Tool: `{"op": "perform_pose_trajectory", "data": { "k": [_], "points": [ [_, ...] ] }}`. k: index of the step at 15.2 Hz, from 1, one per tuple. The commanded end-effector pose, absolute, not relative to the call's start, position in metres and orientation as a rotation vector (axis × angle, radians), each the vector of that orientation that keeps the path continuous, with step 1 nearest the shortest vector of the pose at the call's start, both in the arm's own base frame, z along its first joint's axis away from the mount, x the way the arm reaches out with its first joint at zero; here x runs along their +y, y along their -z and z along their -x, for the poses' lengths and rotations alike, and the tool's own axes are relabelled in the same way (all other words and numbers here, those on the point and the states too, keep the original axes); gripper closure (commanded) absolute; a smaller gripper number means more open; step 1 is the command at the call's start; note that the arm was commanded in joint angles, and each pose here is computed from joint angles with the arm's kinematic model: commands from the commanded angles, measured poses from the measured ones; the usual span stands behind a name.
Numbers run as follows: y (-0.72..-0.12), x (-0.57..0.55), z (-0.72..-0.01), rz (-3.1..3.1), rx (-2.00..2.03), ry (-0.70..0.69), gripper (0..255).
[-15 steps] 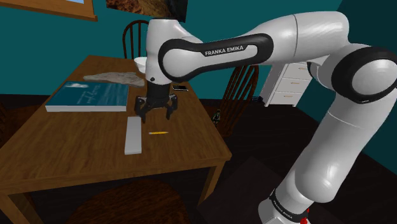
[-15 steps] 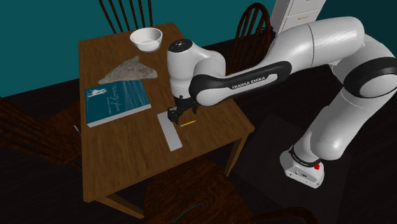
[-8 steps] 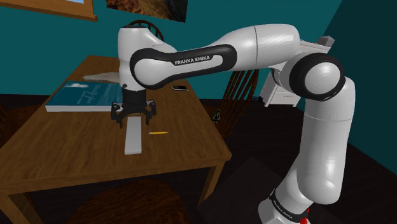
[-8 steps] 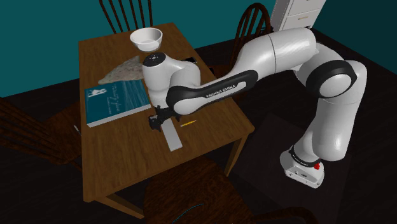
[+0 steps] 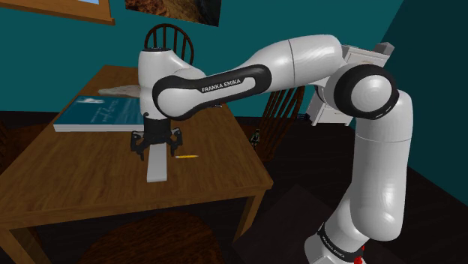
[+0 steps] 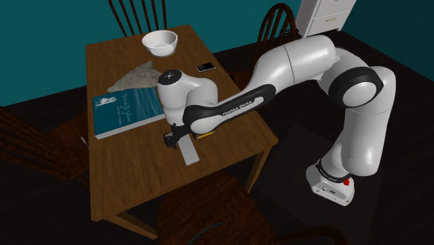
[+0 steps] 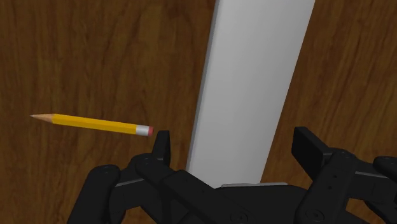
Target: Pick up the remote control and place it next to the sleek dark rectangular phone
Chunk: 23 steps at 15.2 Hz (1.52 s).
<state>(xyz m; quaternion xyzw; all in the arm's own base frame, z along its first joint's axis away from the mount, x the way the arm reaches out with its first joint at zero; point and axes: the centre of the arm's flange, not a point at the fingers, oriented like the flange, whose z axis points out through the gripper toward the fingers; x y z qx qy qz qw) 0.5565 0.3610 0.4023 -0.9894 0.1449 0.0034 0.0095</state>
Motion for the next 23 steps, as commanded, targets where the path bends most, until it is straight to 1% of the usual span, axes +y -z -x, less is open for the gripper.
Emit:
{"op": "perform_pose_trajectory", "data": {
  "k": [1, 6, 7, 16, 23],
  "points": [
    [-0.401, 0.361, -0.557, 3.089, 0.453, -0.010, 0],
    [-0.401, 0.361, -0.557, 3.089, 0.453, -0.010, 0],
    [-0.401, 0.361, -0.557, 3.089, 0.453, -0.010, 255],
    [-0.401, 0.361, -0.557, 3.089, 0.453, -0.010, 255],
    [-0.438, 0.361, -0.557, 3.089, 0.453, -0.010, 255]
  ]
}}
